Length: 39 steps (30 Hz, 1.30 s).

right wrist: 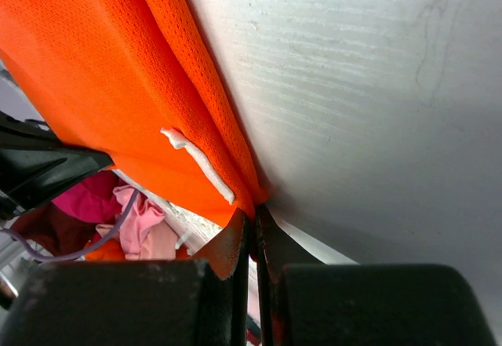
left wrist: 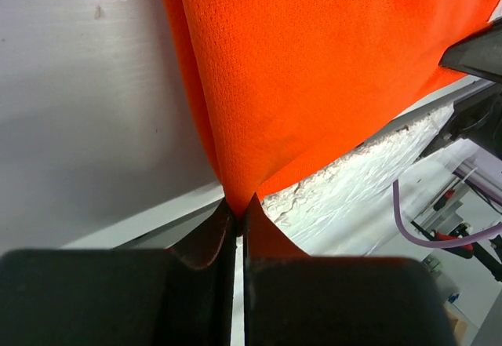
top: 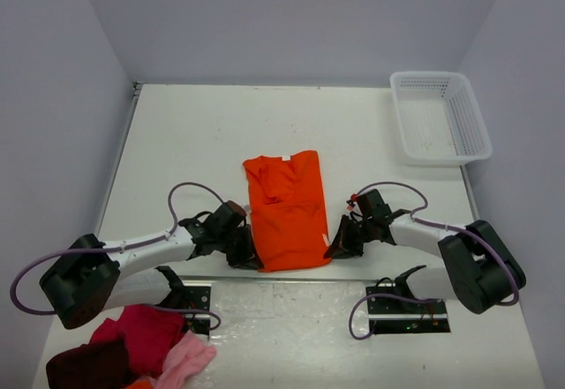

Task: Fold and stack the t-shirts
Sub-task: Grab one side of the 2/3 rectangular tshirt with both arms, then fold the long partially folded tshirt into a neat square

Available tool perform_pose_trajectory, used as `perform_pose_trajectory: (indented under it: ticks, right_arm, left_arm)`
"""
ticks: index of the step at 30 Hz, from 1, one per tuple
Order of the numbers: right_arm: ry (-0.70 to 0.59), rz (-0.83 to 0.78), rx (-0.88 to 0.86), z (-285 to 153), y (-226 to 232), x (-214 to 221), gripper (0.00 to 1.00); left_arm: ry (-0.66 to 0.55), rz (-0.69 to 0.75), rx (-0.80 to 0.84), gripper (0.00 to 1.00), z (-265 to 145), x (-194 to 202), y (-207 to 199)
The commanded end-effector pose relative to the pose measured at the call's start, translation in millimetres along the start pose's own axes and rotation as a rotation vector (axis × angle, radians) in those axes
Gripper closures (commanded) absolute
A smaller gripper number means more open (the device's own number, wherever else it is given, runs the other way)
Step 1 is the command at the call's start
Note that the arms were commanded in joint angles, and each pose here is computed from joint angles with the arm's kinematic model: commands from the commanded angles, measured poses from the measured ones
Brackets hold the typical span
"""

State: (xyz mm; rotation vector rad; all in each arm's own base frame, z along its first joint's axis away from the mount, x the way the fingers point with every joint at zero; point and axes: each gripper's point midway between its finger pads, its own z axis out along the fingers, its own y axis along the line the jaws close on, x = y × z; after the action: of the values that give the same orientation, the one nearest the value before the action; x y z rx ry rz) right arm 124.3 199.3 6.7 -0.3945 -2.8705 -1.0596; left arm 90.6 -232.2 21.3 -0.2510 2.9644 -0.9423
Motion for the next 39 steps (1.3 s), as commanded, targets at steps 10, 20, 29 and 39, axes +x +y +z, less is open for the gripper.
perform_pose_trajectory:
  ticks: [10,20,29,39]
  right_arm:
    - [-0.063,-0.080,0.198,-22,-13,24,1.00]
    - [-0.081,-0.115,0.235,-42,-14,33,1.00]
    - [-0.220,-0.263,0.254,-81,39,-3,1.00]
    - [-0.326,-0.374,0.279,-122,137,-79,1.00]
  left_arm:
    - [0.002,-0.018,-0.012,1.00,-35,14,-3]
    - [0.014,0.004,-0.033,1.00,-57,23,-11]
    - [-0.087,0.067,-0.033,1.00,-80,-7,-52]
    - [-0.273,0.151,-0.043,1.00,-120,-135,-114]
